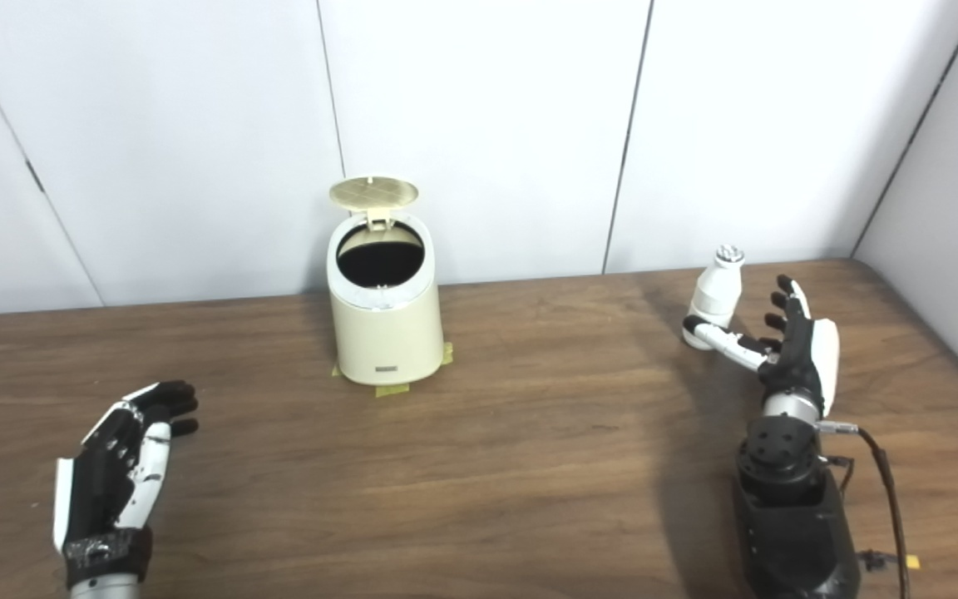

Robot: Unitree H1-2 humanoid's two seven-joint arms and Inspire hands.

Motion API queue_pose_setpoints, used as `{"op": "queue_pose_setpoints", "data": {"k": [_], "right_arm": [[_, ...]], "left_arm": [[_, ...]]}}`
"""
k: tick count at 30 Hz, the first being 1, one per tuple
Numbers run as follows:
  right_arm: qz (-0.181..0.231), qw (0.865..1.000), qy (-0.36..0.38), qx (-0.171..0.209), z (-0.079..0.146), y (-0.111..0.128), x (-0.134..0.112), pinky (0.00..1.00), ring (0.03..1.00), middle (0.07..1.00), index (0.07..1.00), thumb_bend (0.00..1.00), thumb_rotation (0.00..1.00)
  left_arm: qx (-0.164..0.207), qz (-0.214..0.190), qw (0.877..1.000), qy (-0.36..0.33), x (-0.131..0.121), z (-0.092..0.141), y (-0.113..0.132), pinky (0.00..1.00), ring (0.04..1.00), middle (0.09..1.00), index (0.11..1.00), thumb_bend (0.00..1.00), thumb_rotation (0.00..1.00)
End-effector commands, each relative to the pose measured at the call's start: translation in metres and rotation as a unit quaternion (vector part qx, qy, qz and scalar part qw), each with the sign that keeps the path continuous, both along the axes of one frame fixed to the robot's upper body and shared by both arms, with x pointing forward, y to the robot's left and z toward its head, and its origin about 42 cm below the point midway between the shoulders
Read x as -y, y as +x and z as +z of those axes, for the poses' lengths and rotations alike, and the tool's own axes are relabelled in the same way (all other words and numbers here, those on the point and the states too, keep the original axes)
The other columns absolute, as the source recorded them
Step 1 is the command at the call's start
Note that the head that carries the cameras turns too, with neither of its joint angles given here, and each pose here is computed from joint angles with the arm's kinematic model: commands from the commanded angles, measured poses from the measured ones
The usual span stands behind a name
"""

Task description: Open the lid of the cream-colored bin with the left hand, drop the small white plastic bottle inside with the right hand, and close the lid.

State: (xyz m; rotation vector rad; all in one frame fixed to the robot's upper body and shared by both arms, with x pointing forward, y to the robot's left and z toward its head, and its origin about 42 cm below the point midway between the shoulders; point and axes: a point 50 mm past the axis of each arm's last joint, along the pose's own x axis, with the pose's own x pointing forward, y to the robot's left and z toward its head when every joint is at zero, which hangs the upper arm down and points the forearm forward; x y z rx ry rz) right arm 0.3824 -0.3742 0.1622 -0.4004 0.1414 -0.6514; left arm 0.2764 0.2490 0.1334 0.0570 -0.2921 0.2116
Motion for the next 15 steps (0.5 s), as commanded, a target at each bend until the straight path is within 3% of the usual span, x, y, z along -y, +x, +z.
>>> {"op": "queue_pose_setpoints", "data": {"k": [1, 12, 15], "right_arm": [[0.001, 0.998, -0.018, 0.061, 0.027, 0.012, 0.005, 0.67, 0.805, 0.866, 0.902, 0.84, 0.23], [0.003, 0.998, -0.028, 0.052, 0.020, 0.008, 0.000, 0.63, 0.750, 0.812, 0.874, 0.86, 0.27], [0.008, 0.999, -0.014, 0.052, 0.017, 0.009, 0.000, 0.63, 0.750, 0.807, 0.882, 0.83, 0.24]], "left_arm": [[0.006, 0.002, 1.000, 0.012, -0.005, 0.002, -0.002, 0.66, 0.708, 0.698, 0.666, 0.25, 0.46], [0.009, 0.001, 1.000, 0.010, -0.007, 0.002, -0.001, 0.66, 0.706, 0.696, 0.661, 0.24, 0.44], [0.009, 0.002, 1.000, 0.008, -0.007, 0.002, -0.002, 0.65, 0.703, 0.693, 0.659, 0.24, 0.43]]}}
